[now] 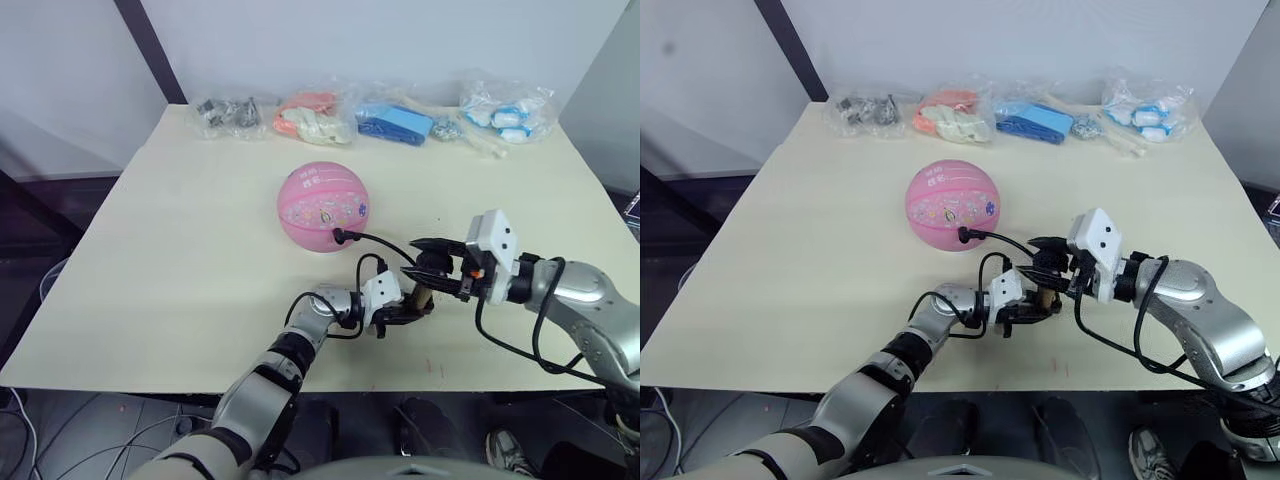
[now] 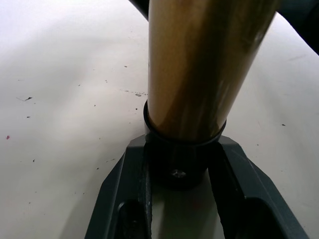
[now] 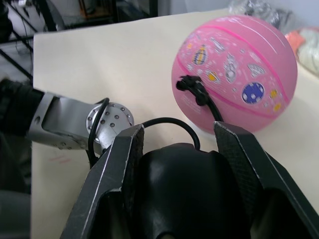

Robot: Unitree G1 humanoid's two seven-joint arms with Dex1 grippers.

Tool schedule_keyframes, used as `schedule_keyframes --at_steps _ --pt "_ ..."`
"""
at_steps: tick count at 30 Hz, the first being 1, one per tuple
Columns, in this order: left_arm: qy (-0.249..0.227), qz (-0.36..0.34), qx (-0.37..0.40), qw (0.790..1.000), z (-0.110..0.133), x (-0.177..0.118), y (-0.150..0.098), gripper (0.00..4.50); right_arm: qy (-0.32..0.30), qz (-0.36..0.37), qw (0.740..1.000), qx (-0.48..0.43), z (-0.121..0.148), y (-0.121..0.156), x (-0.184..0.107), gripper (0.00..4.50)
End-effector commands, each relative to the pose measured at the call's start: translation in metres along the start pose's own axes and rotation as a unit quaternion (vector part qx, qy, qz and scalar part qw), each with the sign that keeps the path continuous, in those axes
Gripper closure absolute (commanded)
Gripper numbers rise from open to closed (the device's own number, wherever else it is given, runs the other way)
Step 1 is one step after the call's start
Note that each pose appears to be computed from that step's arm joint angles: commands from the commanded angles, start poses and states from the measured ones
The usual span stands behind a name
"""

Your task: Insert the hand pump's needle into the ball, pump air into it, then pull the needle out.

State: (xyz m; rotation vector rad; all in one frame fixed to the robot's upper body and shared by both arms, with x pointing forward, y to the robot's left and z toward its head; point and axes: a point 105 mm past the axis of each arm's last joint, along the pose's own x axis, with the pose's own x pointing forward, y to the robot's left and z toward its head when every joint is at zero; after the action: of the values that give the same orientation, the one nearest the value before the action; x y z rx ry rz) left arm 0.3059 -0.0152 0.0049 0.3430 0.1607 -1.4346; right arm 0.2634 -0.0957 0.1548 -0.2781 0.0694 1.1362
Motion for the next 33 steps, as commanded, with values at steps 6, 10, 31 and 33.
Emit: schedule_keyframes --at_steps 6,10,31,33 --pt "0.025 -0.016 -0.034 0.999 -0.019 -0.001 -0.011 3.38 0.034 0.028 0.998 0.04 0.001 0.006 -0.001 2.76" --pt "0.025 -0.017 -0.033 0.999 -0.019 0.0 -0.012 3.38 0.009 0.04 0.999 0.031 0.038 0.0 -0.009 2.76" --pt "0.027 -0.015 -0.033 0.999 -0.02 0.0 -0.012 3.38 0.002 0.035 0.998 0.042 0.168 -0.026 -0.051 2.76" --pt "0.027 -0.016 -0.032 0.999 -0.02 0.0 -0.013 3.38 0.004 0.034 0.999 0.039 0.176 -0.026 -0.051 2.76"
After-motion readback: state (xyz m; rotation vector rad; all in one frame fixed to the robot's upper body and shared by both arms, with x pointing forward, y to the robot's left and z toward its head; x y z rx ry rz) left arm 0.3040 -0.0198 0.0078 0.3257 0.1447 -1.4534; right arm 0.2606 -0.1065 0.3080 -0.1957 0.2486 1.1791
